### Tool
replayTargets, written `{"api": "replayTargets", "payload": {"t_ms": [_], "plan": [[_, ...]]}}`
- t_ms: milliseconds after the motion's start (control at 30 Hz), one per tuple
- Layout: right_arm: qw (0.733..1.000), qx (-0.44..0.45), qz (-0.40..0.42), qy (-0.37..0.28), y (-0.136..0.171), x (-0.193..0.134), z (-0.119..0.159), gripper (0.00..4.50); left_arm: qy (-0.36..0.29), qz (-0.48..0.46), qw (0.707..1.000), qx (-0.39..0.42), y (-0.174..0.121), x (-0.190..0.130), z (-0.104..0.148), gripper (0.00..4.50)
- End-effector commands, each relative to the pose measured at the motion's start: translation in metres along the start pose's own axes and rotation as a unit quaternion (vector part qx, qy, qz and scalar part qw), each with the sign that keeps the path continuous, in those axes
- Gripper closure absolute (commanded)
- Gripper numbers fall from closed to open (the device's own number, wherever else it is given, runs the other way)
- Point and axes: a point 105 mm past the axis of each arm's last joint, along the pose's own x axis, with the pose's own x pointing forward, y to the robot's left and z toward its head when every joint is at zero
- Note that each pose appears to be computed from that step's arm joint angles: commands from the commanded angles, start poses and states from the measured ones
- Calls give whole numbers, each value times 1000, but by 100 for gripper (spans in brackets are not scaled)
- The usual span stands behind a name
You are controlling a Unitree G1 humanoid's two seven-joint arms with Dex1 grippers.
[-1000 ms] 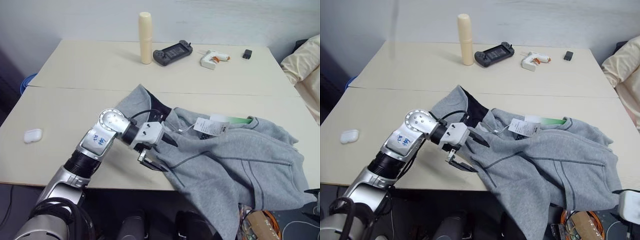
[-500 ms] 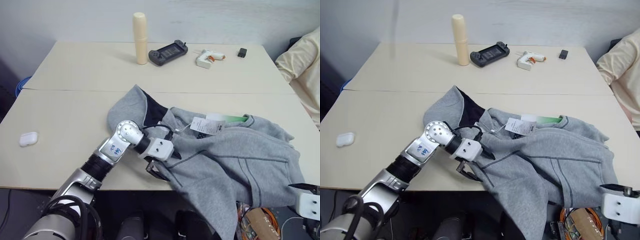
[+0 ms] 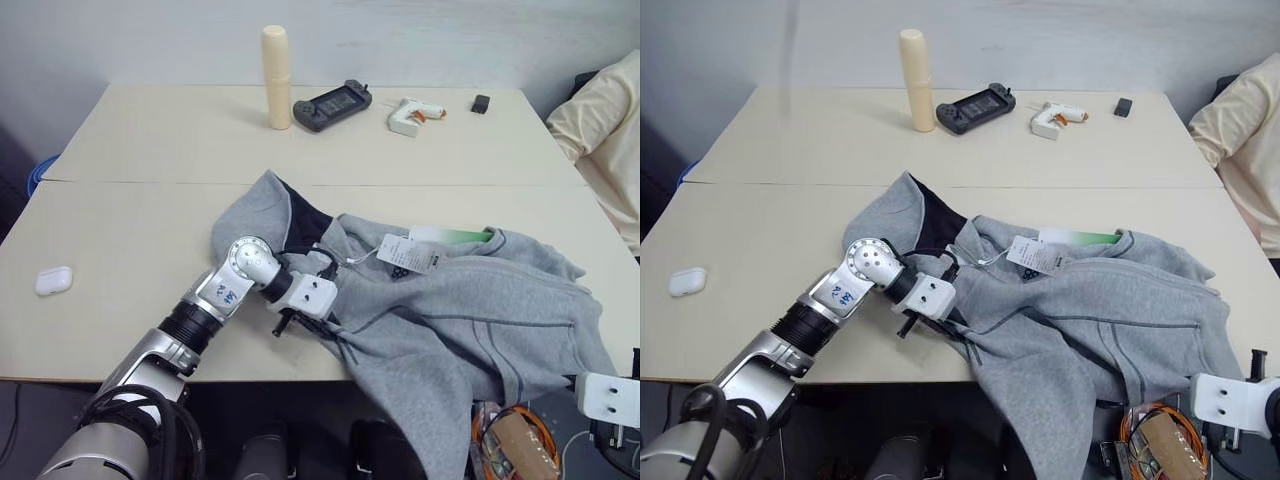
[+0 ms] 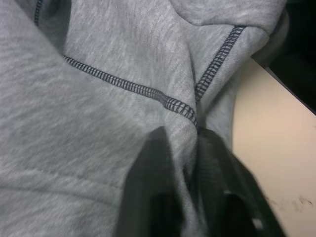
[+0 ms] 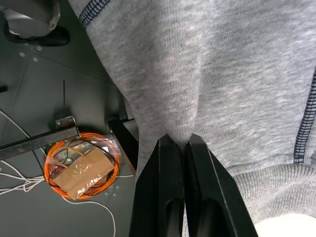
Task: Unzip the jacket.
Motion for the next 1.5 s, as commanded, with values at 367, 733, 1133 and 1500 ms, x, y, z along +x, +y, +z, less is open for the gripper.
{"api": "replayTargets", "payload": {"t_ms": [367, 733, 1133, 1500], "plan": [[971, 55, 179, -146, 26, -33, 99, 450, 83, -28, 995, -52, -70, -70, -29, 448], [959, 98, 204, -174, 45, -18, 133, 426, 82, 31, 992, -94, -82, -74, -30, 450], [938, 177, 236, -183, 27, -43, 135, 55, 15, 9, 988, -154, -82, -89, -11, 172], [952, 264, 14, -156, -96, -29, 103, 0, -103, 90, 981, -136, 17, -128, 36, 3]]}}
